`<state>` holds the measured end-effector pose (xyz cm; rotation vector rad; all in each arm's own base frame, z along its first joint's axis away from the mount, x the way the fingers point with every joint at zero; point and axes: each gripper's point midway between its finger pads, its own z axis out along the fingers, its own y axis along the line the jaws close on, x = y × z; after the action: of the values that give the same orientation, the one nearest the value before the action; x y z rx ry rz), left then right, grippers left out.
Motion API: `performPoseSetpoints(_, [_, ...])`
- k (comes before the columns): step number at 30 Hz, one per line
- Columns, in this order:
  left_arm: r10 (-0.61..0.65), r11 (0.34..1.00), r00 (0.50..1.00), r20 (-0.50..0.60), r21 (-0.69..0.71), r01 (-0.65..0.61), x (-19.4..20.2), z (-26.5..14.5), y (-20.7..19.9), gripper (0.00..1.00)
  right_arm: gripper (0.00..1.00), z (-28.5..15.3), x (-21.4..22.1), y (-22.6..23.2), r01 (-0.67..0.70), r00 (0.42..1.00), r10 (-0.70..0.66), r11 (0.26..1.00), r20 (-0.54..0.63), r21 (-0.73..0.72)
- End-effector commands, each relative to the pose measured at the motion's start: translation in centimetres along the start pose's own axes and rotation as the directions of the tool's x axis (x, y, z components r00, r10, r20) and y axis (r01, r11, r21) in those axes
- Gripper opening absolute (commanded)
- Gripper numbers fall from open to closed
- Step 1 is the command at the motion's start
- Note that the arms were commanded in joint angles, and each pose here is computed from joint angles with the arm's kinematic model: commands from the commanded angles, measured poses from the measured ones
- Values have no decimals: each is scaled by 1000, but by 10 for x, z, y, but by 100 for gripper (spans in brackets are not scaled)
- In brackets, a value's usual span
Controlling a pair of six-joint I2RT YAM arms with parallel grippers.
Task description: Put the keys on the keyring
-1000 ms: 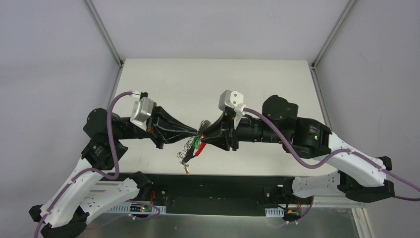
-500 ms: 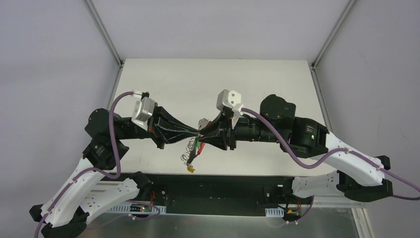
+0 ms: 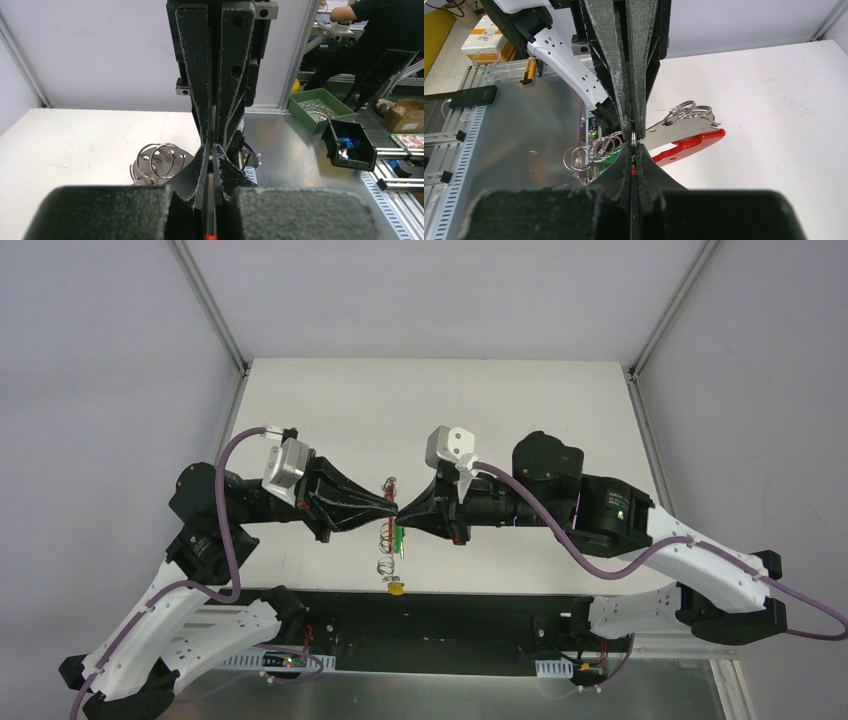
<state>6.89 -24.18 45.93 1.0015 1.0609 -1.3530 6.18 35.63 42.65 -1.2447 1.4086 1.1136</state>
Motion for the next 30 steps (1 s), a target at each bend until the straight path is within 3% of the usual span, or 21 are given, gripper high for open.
performPoseSetpoints(1, [49, 998, 997, 67, 24, -51, -18, -2, -10, 0, 0, -8, -27, 7, 42, 996, -40, 999, 74, -26])
performPoseSetpoints(8, [15, 1000, 1000, 22, -3, -15, -8, -9, -11, 1, 0, -18, -10, 9, 31, 997, -33, 999, -72, -36])
performPoseSetpoints(13, [-40, 999, 999, -23, -19, 40, -4, -15, -18, 22, 0, -26, 16, 18, -13, 968, -8, 997, -250, -80])
performPoseSetpoints(20, [-213, 977, 969, -123, -43, 209, 6, -13, -18, 31, 0, -35, 50, 37, -150, 883, 68, 979, -464, -141])
performPoseSetpoints(30, [-363, 918, 895, -261, 68, 392, 37, -9, -34, 24, 0, -24, 56, 43, -304, 803, 186, 945, -567, -121])
